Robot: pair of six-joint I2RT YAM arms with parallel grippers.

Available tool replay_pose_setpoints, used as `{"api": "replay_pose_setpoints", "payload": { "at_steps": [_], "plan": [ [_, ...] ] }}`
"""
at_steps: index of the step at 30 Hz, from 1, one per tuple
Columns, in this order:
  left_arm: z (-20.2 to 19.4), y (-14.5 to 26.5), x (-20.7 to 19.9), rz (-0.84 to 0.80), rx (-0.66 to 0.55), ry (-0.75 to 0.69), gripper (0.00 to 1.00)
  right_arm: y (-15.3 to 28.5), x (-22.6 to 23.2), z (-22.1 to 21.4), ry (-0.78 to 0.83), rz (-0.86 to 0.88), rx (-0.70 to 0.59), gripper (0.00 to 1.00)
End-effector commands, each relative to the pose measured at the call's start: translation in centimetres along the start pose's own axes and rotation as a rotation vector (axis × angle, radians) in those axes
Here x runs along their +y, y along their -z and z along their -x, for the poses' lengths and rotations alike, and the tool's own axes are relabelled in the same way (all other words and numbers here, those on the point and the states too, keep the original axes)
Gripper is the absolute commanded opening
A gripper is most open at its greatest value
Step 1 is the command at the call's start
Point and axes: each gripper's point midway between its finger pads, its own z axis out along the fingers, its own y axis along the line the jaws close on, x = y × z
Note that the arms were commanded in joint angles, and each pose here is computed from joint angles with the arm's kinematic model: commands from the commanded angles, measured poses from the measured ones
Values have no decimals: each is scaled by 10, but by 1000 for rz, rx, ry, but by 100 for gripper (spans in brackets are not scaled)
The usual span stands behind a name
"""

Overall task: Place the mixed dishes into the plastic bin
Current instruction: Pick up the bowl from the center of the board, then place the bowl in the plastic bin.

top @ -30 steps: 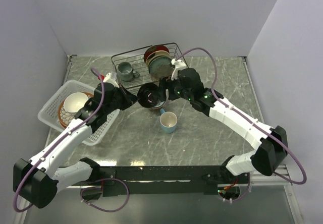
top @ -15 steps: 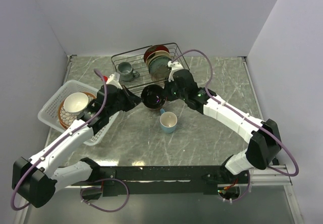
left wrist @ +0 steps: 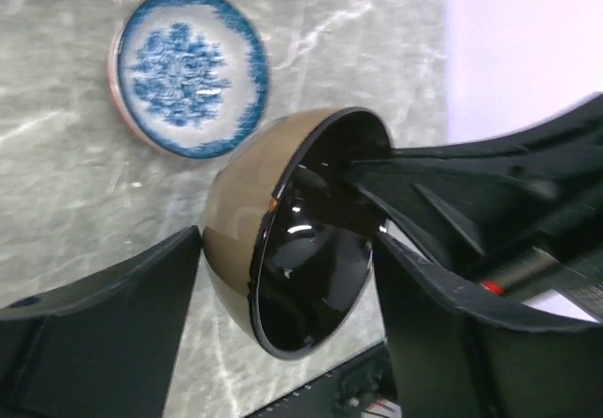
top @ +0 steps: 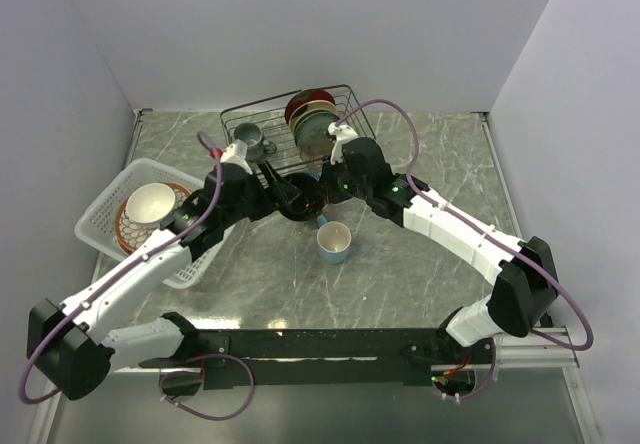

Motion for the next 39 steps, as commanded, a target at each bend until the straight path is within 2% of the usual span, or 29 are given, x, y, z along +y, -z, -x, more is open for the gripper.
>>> {"api": "replay_pose_setpoints", "payload": {
  "at_steps": [1, 2, 3, 6, 8, 12, 14, 15, 16, 17, 19, 20, 21, 22, 23, 24, 28, 35, 39],
  "plan": [
    [7, -2, -3, 108, -32, -45, 75, 18, 17, 46, -18, 63, -164, 0],
    [8, -3, 5, 161, -45, -55, 71, 17, 18, 45, -17, 66, -162, 0],
    [4, -3, 5, 180, -39, -72, 57, 18, 17, 46, -16, 63, -164, 0],
    [5, -4, 8, 252, -50, -110, 35, 19, 14, 46, -9, 49, -171, 0],
    [9, -5, 8, 294, -68, -139, 29, 20, 14, 45, -4, 47, -173, 0],
    [13, -4, 8, 342, -80, -193, 1, 24, 21, 43, 35, 92, -169, 0],
    [21, 0, 6, 351, -109, -201, 1, 32, 31, 44, 73, 152, -174, 2],
    [28, 6, 5, 350, -136, -200, 1, 34, 31, 43, 110, 169, -173, 10],
    [30, 9, 5, 350, -145, -205, 1, 39, 34, 43, 136, 198, -168, 21],
    [33, 12, 6, 352, -158, -206, 1, 45, 37, 45, 183, 224, -175, 41],
    [39, 20, 8, 353, -185, -202, 1, 59, 41, 45, 237, 331, -149, 62],
    [44, 23, 11, 358, -196, -192, 1, 68, 41, 48, 257, 364, -153, 77],
    [49, 30, 11, 346, -211, -180, 1, 79, 49, 46, 281, 460, -136, 82],
    [48, 30, 15, 338, -202, -170, 1, 85, 35, 53, 274, 458, -151, 87],
    [51, 32, 18, 333, -203, -159, 1, 95, 36, 55, 289, 498, -164, 96],
    [62, 40, 22, 328, -233, -131, 1, 99, 32, 52, 285, 520, -165, 100],
    [83, 59, 47, 338, -280, -72, 1, 119, 12, 42, 280, 575, -214, 100],
    [135, 105, 108, 505, -441, 38, 1, 131, -37, 9, 225, 516, -268, 100],
    [149, 119, 139, 587, -481, 127, 1, 134, -59, 5, 212, 448, -286, 100]
  ]
}}
